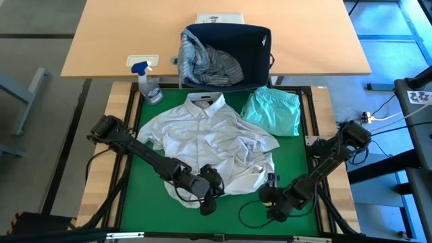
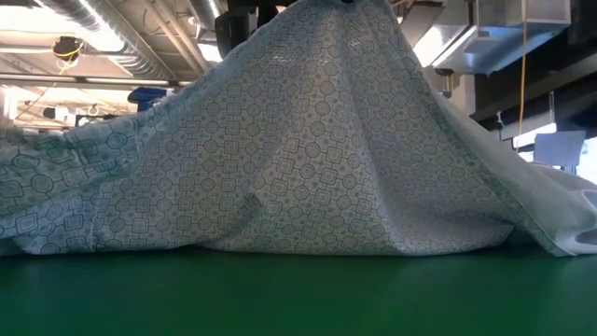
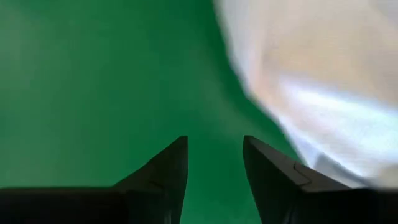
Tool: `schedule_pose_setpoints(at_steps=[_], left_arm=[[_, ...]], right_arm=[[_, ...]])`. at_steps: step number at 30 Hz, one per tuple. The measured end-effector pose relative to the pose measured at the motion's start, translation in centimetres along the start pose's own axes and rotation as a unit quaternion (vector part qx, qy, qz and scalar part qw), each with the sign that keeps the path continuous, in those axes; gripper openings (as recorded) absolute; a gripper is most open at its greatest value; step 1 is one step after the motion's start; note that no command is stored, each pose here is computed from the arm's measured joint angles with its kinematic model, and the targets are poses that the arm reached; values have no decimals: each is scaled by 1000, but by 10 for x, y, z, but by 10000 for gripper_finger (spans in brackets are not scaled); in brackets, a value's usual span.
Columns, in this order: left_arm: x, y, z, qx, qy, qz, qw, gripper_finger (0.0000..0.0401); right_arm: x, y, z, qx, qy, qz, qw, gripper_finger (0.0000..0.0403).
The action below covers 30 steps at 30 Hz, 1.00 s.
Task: Fold laundry
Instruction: Fold the white polo shirt
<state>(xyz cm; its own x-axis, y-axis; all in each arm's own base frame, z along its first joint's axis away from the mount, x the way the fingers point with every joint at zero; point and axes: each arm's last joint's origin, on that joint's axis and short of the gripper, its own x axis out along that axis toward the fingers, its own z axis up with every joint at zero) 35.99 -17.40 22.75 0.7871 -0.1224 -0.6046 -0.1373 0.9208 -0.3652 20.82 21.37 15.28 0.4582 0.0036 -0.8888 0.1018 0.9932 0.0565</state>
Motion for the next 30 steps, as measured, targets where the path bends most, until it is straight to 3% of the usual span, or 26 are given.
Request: schedule_pose_setpoints(at_steps=[9,16,30], left_arm=[[1,3,3,1,-3,3,1000,0],[1,3,3,1,-4,2,1000,0],[1,3,3,1,-4,2,1000,0]], right_arm=[[22,-28,-1,55,-5,-19,998,154],[25,-32,6,12,-19,-22,1000,154],[23,-35,14,0,-67,-75,995,154]])
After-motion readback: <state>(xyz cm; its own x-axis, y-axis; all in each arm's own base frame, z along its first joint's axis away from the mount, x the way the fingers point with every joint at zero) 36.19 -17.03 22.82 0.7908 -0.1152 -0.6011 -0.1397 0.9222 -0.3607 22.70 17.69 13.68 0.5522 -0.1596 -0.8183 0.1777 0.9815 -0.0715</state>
